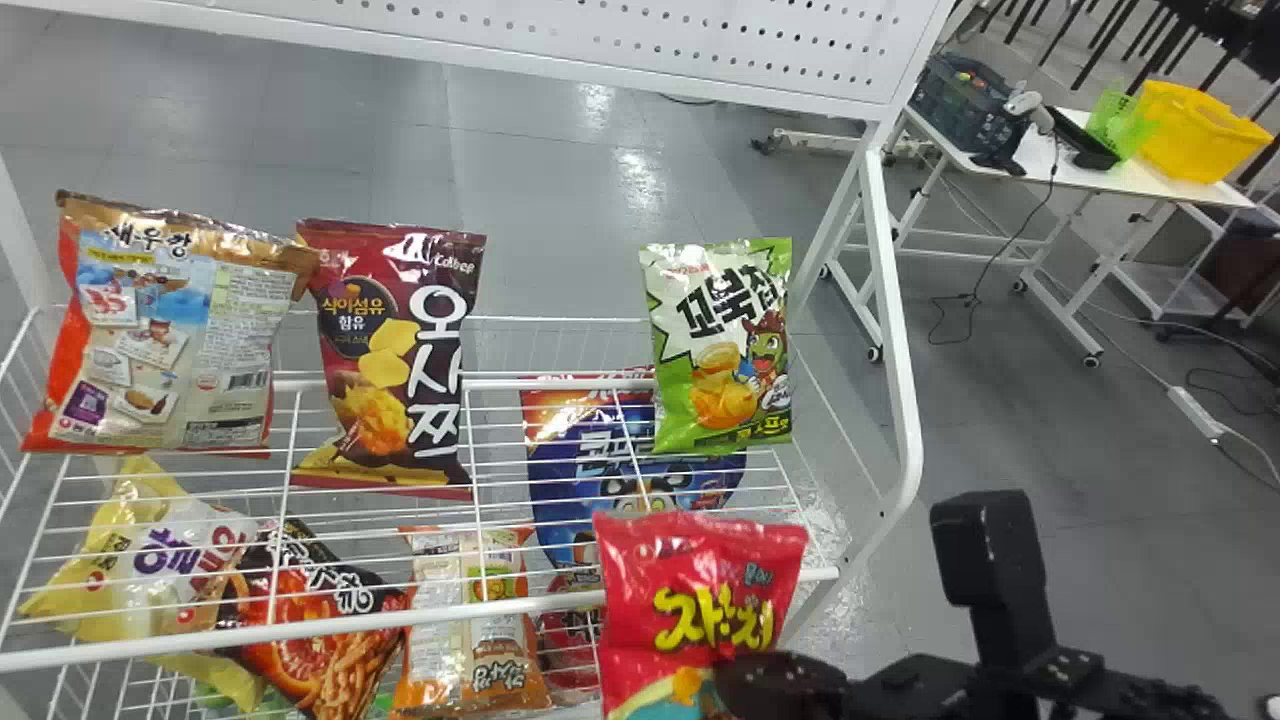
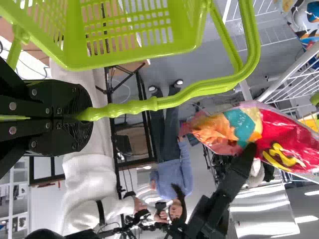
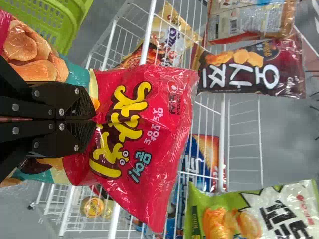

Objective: Hold basket handle with left hand then pick Jagalchi snack with right hand and place into basket

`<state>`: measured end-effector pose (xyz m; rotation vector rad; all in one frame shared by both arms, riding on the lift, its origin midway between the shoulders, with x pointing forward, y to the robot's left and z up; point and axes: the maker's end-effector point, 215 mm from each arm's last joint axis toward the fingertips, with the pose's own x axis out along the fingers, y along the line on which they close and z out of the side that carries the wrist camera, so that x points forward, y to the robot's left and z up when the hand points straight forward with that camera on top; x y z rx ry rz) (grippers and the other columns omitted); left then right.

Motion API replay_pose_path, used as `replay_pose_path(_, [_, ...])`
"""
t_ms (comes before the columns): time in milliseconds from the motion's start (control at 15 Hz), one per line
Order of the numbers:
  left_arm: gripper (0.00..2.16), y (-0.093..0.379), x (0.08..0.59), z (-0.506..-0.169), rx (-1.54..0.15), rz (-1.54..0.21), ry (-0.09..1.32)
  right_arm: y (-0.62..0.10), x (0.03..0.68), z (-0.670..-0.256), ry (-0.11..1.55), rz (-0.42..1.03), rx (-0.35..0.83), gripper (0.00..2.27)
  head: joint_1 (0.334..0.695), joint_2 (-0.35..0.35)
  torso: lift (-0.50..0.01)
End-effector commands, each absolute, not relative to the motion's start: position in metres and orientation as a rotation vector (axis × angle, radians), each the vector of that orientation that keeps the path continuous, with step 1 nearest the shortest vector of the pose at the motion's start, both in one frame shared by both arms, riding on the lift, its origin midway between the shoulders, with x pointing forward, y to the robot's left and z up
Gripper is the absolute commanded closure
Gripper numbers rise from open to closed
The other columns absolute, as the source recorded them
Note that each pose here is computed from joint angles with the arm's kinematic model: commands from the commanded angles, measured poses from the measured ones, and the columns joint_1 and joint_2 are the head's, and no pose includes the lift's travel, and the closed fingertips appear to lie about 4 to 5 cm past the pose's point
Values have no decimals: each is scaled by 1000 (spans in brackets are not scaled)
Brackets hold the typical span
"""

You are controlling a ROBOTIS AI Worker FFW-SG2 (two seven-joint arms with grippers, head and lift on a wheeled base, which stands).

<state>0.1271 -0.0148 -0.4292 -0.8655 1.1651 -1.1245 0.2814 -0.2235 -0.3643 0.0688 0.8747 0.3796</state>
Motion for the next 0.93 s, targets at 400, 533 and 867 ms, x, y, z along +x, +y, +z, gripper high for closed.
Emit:
replay_pose_path(400, [1214, -16, 129, -428, -863, -1124, 1155, -183, 217, -414, 1082, 492, 144, 1949, 695, -350, -10])
replay_pose_path(533, [1214, -16, 129, -428, -866, -1124, 1155, -171, 205, -436, 1139, 504, 139, 1949, 695, -350, -10])
replay_pose_path(867, [1214, -16, 130, -428, -870, -1127, 1152, -141, 174, -477, 1249, 570, 165, 1949, 695, -350, -10])
